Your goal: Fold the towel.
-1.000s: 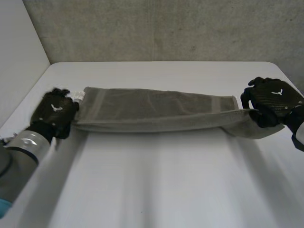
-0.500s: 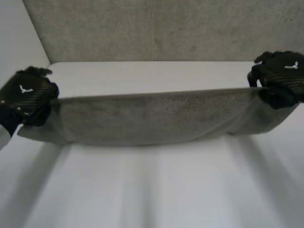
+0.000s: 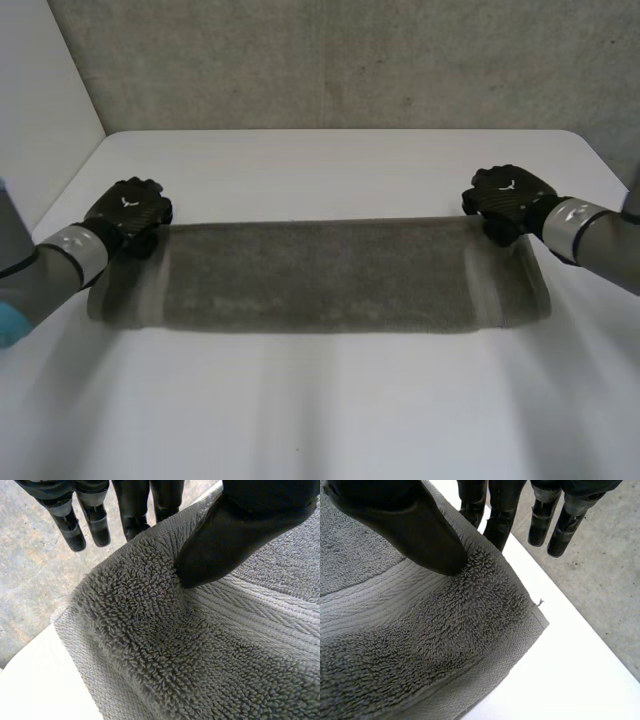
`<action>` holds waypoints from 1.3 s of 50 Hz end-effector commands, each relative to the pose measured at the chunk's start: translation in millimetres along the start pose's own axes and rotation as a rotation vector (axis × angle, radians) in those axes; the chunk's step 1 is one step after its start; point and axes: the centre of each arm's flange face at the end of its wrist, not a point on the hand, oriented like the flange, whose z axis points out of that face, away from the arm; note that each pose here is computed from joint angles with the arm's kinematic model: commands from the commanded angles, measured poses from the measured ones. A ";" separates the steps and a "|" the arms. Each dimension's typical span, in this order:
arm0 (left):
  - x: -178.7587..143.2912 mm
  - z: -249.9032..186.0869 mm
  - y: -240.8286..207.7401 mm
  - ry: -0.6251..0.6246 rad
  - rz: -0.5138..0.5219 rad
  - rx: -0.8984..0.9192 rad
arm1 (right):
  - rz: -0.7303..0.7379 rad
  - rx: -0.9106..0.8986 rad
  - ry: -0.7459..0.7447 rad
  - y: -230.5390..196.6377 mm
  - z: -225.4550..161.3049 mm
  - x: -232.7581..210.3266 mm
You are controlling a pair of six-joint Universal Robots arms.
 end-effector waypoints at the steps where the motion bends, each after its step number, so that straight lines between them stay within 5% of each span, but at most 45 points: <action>1: 1.7 23.9 11.3 -0.001 0.008 0.003 | -0.037 0.029 0.044 10.1 26.8 -3.0; 31: 1.3 43.4 -5.3 -0.121 0.073 0.102 | -0.109 0.142 0.169 17.6 60.6 14.6; 46: -10.4 -35.6 -64.6 -0.245 0.070 0.149 | 0.102 0.321 0.247 -65.9 -33.6 28.2; 56: 18.9 -85.9 -61.9 -0.183 -0.093 0.167 | 0.305 0.002 0.137 0.3 -86.4 -13.5; 65: 40.1 -92.0 -44.6 -0.113 -0.224 0.161 | 0.285 -0.076 0.038 43.3 -85.6 -30.8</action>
